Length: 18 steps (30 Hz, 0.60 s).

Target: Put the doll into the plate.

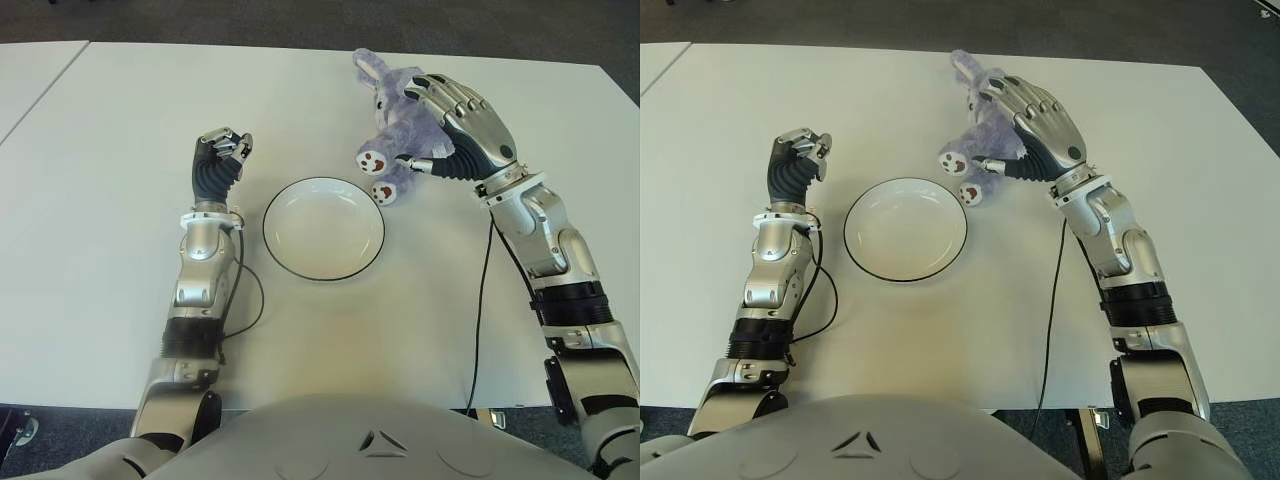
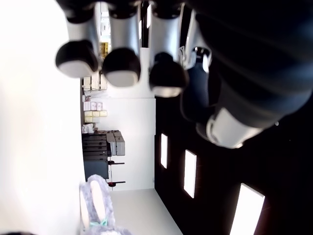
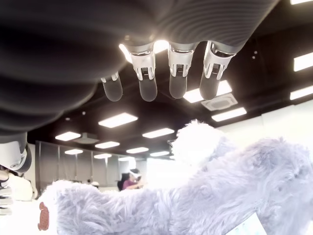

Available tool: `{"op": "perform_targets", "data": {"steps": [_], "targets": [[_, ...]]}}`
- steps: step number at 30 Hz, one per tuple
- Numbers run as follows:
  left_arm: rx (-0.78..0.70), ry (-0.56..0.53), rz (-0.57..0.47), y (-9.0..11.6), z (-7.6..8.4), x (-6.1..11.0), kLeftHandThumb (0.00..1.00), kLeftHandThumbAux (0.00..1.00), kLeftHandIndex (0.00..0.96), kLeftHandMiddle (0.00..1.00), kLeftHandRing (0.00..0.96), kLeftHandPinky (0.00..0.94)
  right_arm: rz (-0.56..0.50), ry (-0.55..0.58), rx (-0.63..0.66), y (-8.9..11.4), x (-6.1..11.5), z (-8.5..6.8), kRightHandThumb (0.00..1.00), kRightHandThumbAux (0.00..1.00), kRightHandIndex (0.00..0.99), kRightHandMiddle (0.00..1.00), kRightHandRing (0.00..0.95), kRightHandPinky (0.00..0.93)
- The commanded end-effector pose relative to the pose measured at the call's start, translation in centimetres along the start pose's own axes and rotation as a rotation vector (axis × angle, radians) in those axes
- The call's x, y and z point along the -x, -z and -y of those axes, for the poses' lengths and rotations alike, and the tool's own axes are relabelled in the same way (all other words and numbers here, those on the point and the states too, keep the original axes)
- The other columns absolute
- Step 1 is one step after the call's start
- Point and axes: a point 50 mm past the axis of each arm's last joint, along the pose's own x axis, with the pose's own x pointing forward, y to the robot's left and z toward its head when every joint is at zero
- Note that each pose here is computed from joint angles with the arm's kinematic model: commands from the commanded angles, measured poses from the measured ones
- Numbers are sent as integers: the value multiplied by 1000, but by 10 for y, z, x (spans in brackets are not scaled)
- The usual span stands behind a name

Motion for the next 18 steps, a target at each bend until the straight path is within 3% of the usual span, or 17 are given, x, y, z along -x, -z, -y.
{"op": "perform_targets", "data": {"steps": [1, 18], "targets": [[18, -33, -146, 33, 0, 22, 710, 706, 442, 873, 882, 873, 1, -68, 11, 6, -5, 3, 261, 374, 0, 0, 0, 0], [22, -42, -153, 33, -1, 23, 710, 707, 442, 869, 879, 868, -66, -203, 80, 26, -14, 9, 223, 380, 0, 0, 0, 0]]}}
